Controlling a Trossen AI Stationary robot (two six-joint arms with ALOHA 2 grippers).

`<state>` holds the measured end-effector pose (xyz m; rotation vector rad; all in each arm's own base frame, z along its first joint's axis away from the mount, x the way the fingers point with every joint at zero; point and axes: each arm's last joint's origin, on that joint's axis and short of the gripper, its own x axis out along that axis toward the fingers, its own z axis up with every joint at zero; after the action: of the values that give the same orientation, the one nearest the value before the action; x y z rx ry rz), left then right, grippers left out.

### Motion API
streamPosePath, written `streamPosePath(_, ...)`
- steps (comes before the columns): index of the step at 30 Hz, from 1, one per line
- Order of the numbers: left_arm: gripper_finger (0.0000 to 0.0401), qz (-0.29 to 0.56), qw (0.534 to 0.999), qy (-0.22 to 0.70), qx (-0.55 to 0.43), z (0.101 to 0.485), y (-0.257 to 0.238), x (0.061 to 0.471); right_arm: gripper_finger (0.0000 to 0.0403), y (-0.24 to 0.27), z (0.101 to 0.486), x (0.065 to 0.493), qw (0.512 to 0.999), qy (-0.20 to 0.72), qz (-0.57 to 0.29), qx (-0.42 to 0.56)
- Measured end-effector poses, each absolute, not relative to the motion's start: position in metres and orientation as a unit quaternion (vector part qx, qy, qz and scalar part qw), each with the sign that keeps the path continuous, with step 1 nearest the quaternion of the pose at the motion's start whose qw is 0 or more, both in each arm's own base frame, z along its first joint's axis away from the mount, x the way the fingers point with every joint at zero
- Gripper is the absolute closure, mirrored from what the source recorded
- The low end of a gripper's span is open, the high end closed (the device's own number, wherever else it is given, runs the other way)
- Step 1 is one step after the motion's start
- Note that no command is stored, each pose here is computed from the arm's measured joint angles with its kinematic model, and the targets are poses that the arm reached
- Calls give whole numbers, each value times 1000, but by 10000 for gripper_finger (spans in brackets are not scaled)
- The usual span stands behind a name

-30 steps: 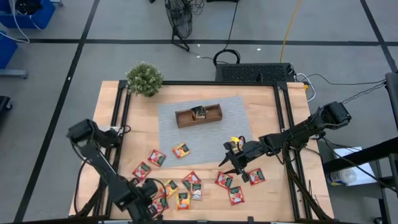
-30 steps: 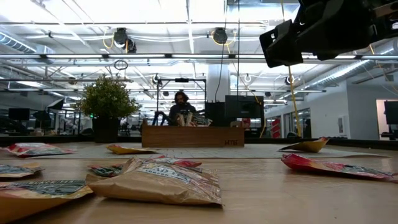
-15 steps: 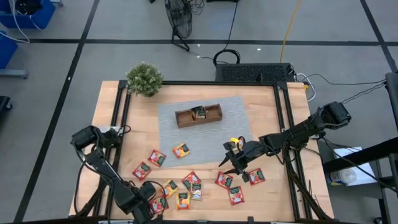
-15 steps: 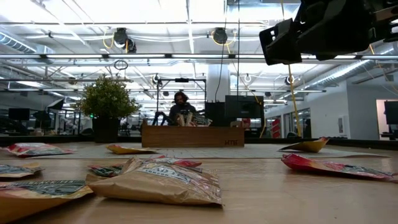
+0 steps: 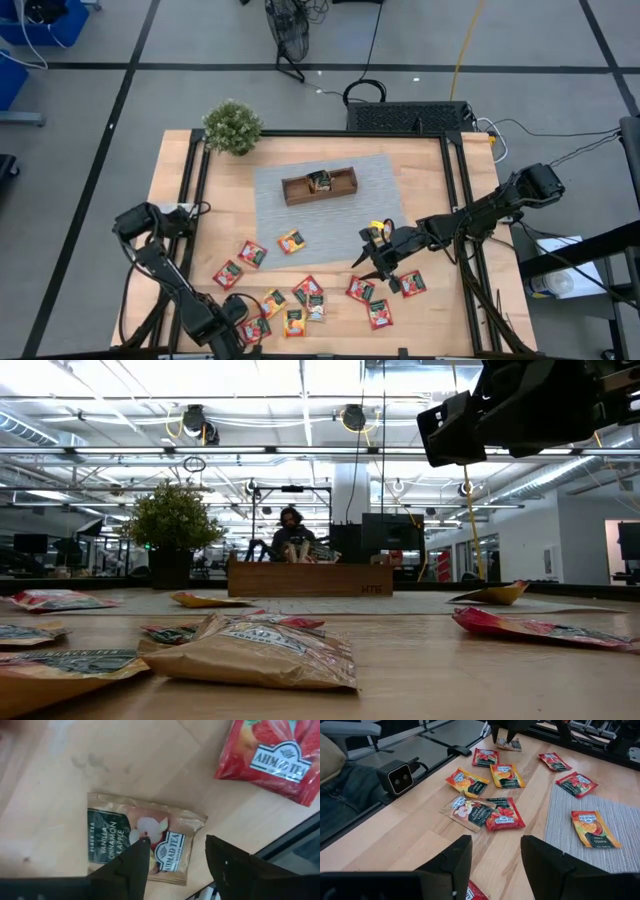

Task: Pick & Place Tea
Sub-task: Put the brown tea bag into the middle section of the wooden organizer

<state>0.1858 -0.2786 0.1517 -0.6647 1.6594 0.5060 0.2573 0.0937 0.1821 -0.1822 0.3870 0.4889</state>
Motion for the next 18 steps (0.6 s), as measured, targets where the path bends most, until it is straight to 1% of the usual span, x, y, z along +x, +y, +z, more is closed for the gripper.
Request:
streamPosePath(6,239,216,607,713,-276,139,-288,182,246,94,182,257,947,191,240,-89)
streamPosePath(10,253,229,604,718,-261,126,-291,181,246,94,182,257,947,193,239,-90)
streamPosePath(13,265,230,597,724,-259,123,-291,181,248,94,182,257,947,193,239,-90)
streamPosePath(16,285,229,589,729,-262,124,-290,183,251,94,182,257,947,193,239,-90)
streamPosePath(18,309,224,587,733,-260,125,-289,182,254,94,182,257,947,193,239,-90)
